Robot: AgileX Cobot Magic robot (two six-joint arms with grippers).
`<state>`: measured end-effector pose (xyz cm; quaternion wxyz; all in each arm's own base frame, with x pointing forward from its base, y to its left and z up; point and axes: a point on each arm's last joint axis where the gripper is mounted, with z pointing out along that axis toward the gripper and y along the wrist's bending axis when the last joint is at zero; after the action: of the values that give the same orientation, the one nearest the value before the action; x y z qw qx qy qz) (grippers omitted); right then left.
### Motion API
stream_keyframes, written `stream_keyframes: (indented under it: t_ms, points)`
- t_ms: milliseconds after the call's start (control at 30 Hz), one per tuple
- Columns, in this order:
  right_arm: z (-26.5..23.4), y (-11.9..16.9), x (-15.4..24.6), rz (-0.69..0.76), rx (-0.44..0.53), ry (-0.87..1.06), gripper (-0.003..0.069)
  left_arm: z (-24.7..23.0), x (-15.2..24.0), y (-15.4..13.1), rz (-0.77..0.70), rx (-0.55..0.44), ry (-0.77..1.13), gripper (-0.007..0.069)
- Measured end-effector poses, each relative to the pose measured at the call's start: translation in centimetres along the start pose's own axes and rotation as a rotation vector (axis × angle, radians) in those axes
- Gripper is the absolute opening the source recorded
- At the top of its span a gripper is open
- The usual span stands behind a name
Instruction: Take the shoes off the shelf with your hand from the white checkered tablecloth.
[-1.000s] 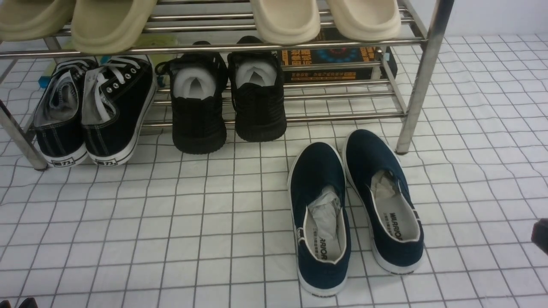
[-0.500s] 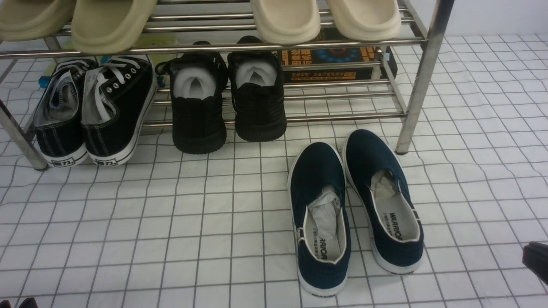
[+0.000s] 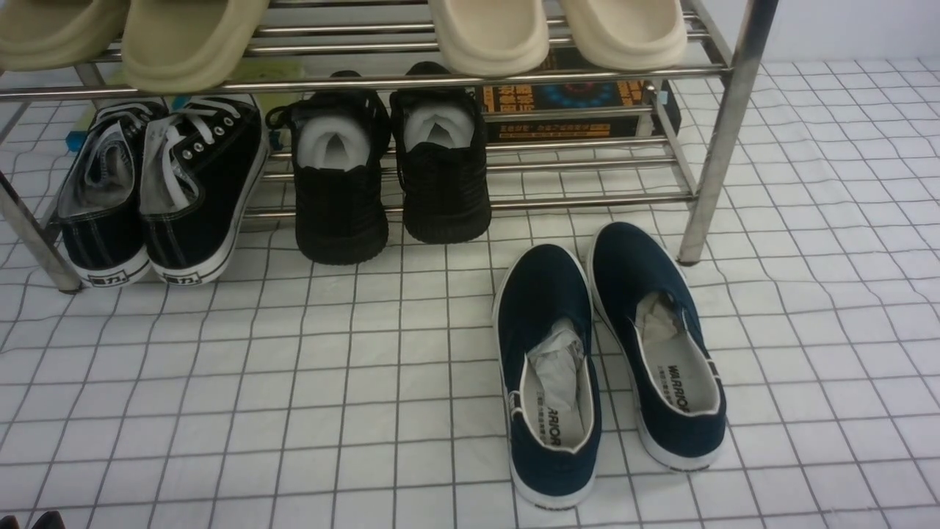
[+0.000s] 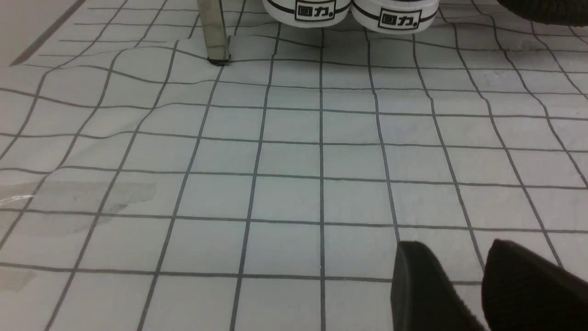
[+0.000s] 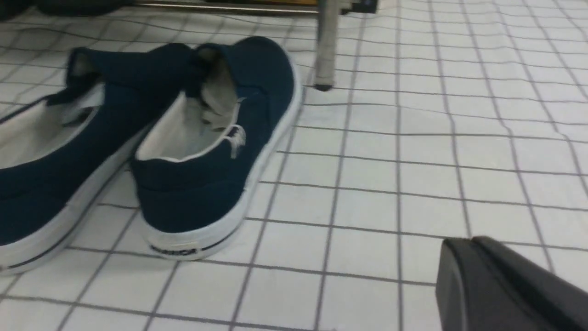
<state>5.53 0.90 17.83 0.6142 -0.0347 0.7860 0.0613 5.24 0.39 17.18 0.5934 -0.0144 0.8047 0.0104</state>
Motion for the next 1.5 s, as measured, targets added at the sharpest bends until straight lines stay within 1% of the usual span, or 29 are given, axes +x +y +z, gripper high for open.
stream_keyframes:
  t_ms: [167,267,433,633,1500]
  points:
    - [-0.21,-0.73,0.34,0.035,0.135,0.023,0.0015,0.0,0.0,0.0,0.0,0.0,0.0,0.0239]
    - [-0.27,-0.86,0.43,0.043,0.161,0.041,0.0018,0.0,0.0,0.0,0.0,0.0,0.0,0.0239]
    - [-0.31,-0.82,0.46,0.042,0.157,0.053,0.0022,0.0,0.0,0.0,0.0,0.0,0.0,0.0239]
    - [-0.28,-0.45,0.5,0.032,0.084,0.06,0.0029,0.0,0.0,0.0,0.0,0.0,0.0,0.0239]
    - [-0.29,-0.47,0.48,0.046,0.085,0.059,0.0063,0.0,0.0,0.0,0.0,0.0,0.0,0.0239]
